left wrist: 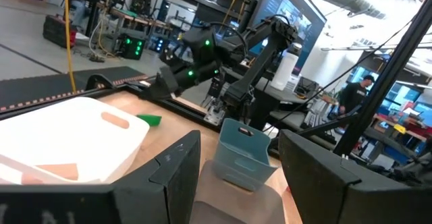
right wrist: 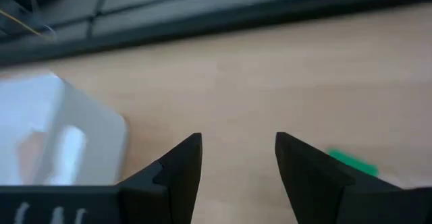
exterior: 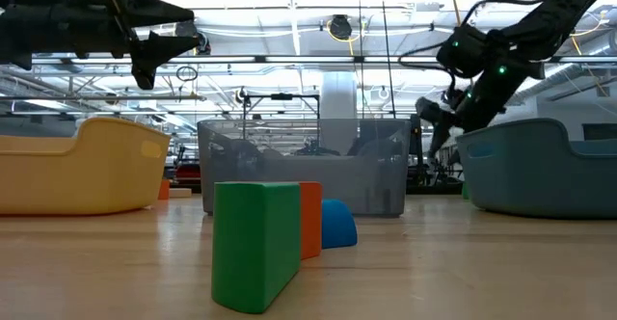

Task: Sort & place blocks by color
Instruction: Put the top green triangular block into the dark blue bin

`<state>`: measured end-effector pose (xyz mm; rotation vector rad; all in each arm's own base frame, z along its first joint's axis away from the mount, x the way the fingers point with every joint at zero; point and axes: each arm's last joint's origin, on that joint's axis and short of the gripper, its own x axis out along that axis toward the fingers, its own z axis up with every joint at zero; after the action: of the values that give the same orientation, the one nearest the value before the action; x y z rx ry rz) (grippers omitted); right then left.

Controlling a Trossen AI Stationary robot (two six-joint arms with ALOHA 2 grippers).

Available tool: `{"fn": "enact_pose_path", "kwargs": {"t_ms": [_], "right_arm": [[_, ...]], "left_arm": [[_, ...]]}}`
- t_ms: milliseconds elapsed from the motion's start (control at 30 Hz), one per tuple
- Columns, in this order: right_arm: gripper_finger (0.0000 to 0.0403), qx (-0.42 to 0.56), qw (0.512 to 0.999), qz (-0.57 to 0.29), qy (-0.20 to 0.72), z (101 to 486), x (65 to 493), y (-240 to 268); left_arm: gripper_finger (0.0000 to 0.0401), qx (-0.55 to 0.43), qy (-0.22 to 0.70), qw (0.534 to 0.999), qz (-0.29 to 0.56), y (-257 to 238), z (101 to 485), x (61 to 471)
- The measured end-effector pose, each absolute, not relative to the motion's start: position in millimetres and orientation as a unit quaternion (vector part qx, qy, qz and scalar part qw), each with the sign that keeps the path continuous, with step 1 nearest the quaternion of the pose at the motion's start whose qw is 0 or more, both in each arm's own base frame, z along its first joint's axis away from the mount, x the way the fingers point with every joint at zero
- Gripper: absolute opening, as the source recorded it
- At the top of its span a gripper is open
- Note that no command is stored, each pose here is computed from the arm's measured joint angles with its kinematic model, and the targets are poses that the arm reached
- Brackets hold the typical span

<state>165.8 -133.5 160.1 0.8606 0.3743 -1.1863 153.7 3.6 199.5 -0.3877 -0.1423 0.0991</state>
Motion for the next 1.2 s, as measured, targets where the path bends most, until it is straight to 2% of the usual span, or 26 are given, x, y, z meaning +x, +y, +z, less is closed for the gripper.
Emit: {"fn": "enact_pose_path", "kwargs": {"t_ms": [167,400,700,933,1200], "right_arm": [[0.0180,0.385,0.741,-0.532,0.142,165,169,-136],[0.0180,0.359,0.727,-0.571,0.126,166,166,-138],[0.0180,0.338,0.739,-0.567,0.137,167,167,-139],[0.0180,0.340,0.747,-0.561,0.109,171,168,-143],[0.0183,0.323,0.727,-0.567,0.216,159,152,-145]], "left_arm": [[0.0200,-0.193,-0.071,0.977,0.049,4,199,154],[0.0200,-0.193,-0.070,0.977,0.049,4,199,154],[0.0200,-0.189,-0.070,0.978,0.049,4,199,154],[0.0200,-0.189,-0.070,0.978,0.049,4,199,154],[0.0200,-0.189,-0.069,0.978,0.050,4,199,154]]}}
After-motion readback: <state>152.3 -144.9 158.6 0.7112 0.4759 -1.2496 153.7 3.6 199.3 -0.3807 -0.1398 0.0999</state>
